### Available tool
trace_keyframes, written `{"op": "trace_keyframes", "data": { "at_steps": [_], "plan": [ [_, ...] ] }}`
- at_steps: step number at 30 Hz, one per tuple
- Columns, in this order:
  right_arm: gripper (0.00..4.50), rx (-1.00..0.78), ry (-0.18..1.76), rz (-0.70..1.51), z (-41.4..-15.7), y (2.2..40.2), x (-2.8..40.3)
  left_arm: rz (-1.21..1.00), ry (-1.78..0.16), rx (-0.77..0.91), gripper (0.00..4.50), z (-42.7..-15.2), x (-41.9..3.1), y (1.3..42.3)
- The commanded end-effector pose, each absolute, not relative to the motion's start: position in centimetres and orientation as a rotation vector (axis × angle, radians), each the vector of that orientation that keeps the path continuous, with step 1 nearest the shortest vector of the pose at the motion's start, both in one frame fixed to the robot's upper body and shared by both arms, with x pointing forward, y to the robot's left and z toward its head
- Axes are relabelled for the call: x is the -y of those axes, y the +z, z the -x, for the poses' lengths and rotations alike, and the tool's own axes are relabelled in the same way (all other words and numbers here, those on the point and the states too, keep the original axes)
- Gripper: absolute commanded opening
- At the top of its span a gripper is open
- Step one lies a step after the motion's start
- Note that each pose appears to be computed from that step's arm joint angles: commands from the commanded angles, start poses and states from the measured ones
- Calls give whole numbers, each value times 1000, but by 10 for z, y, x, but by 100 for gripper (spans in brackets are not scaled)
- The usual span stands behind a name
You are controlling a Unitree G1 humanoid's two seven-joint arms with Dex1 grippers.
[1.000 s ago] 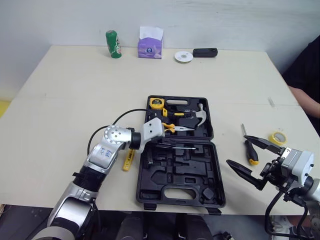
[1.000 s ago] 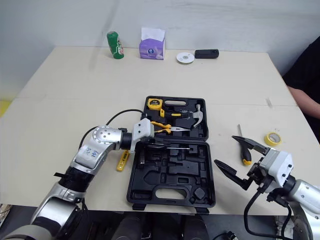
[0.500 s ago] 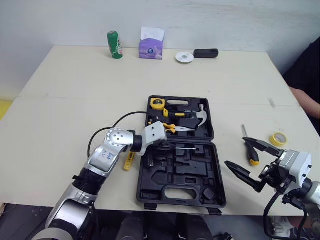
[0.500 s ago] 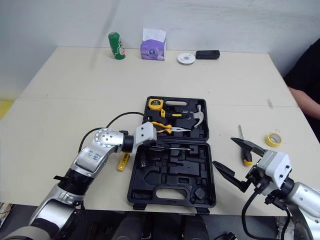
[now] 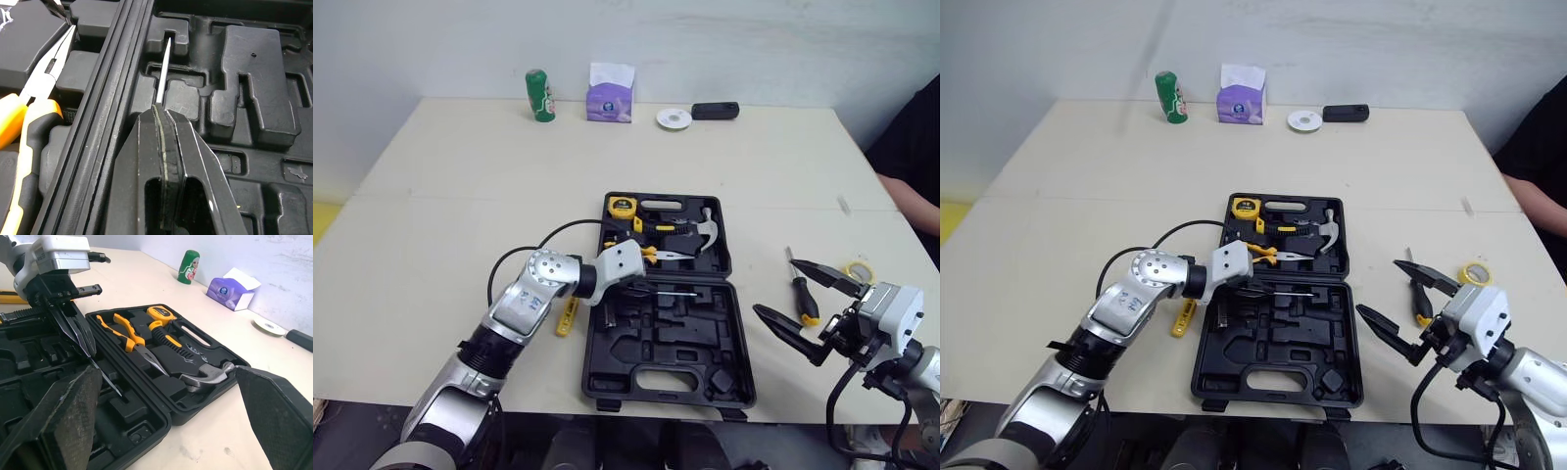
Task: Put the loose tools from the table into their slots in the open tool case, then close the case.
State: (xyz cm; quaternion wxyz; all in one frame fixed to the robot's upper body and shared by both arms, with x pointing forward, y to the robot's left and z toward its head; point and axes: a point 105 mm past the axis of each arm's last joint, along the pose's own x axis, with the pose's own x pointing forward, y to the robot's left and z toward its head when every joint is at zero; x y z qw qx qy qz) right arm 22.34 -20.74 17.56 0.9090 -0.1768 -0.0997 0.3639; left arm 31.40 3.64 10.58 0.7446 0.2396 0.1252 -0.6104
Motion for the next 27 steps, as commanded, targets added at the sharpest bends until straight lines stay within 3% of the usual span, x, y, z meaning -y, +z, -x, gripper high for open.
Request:
{"op": "trace_keyframes", "data": {
  "at_steps": [1, 9, 17, 23, 27],
  "plan": [
    [450, 250, 748, 403, -223, 187, 207, -540, -1261, -592, 1, -306, -58, 32],
    [450, 252, 752, 405, -224, 188, 207, -495, -1261, -564, 1, -308, -47, 31],
    [450, 240, 711, 396, -220, 187, 219, -331, -1451, -99, 1, -307, -27, 124],
    [450, 214, 612, 404, -210, 183, 249, -283, -1425, 243, 1, -313, -55, 192],
    [450, 184, 528, 424, -200, 175, 275, -296, -1413, 208, 1, -314, -89, 198]
  ]
}}
